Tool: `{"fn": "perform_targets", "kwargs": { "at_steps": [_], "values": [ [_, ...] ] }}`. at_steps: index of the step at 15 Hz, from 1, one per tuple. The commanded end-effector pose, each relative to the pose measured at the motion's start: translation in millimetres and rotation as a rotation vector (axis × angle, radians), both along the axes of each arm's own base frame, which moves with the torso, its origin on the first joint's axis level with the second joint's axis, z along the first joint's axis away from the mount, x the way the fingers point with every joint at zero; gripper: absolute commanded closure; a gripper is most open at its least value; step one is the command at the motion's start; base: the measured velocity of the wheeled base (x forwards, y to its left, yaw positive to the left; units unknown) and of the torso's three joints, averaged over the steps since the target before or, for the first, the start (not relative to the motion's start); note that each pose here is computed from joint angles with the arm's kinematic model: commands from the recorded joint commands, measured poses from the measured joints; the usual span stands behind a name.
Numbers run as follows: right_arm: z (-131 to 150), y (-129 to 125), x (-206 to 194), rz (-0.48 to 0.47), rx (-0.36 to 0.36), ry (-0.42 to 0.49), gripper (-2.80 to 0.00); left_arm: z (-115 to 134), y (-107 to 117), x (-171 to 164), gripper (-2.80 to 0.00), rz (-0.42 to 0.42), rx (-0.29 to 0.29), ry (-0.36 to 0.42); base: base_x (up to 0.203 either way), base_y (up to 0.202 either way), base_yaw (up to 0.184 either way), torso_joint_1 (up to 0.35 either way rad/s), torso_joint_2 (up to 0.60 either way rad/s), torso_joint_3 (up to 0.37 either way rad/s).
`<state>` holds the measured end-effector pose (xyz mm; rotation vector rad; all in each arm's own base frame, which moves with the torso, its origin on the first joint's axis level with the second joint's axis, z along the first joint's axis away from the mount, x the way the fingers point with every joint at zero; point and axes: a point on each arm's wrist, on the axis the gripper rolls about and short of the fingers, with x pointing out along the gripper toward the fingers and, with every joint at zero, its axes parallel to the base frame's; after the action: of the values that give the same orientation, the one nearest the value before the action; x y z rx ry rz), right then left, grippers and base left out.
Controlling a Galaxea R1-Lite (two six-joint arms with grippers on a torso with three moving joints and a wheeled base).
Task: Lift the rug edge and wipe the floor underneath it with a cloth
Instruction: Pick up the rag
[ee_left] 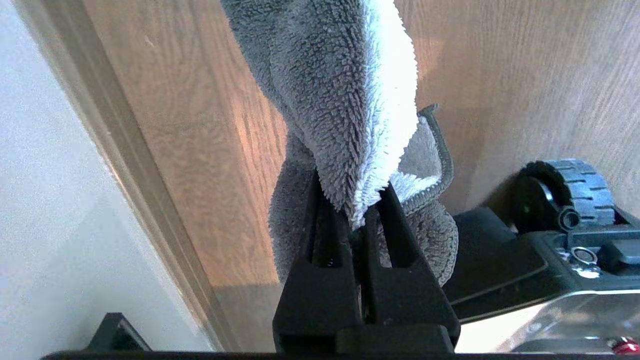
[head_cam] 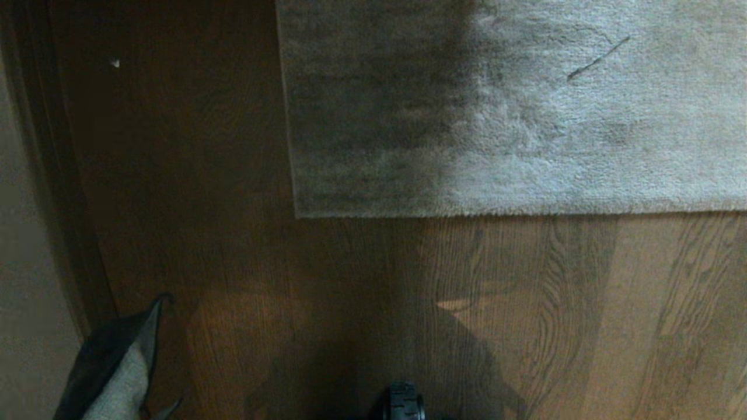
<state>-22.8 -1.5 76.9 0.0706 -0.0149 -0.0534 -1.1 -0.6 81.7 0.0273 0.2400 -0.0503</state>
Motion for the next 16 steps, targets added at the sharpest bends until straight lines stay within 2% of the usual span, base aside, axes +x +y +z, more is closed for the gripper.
{"fn": "perform_targets", "kwargs": {
  "at_steps": [1, 10, 16],
  "values": [
    [0.1, 0.0, 0.0, 0.000, 0.000, 0.000, 0.00, -2.6, 0.2, -7.0, 0.00, 0.004, -0.001, -0.060, 0.000, 0.000, 0.000, 0.000, 0.00, 0.000],
    [0.0, 0.0, 0.0, 0.000, 0.000, -0.001, 0.00, -5.5, 0.2, -21.1, 0.00, 0.021, -0.004, -0.239, 0.000, 0.000, 0.000, 0.000, 0.00, 0.000],
    [0.0, 0.0, 0.0, 0.000, 0.000, -0.001, 0.00, -5.8, 0.2, -21.7, 0.00, 0.022, -0.011, -0.245, 0.000, 0.000, 0.000, 0.000, 0.00, 0.000]
  ]
}}
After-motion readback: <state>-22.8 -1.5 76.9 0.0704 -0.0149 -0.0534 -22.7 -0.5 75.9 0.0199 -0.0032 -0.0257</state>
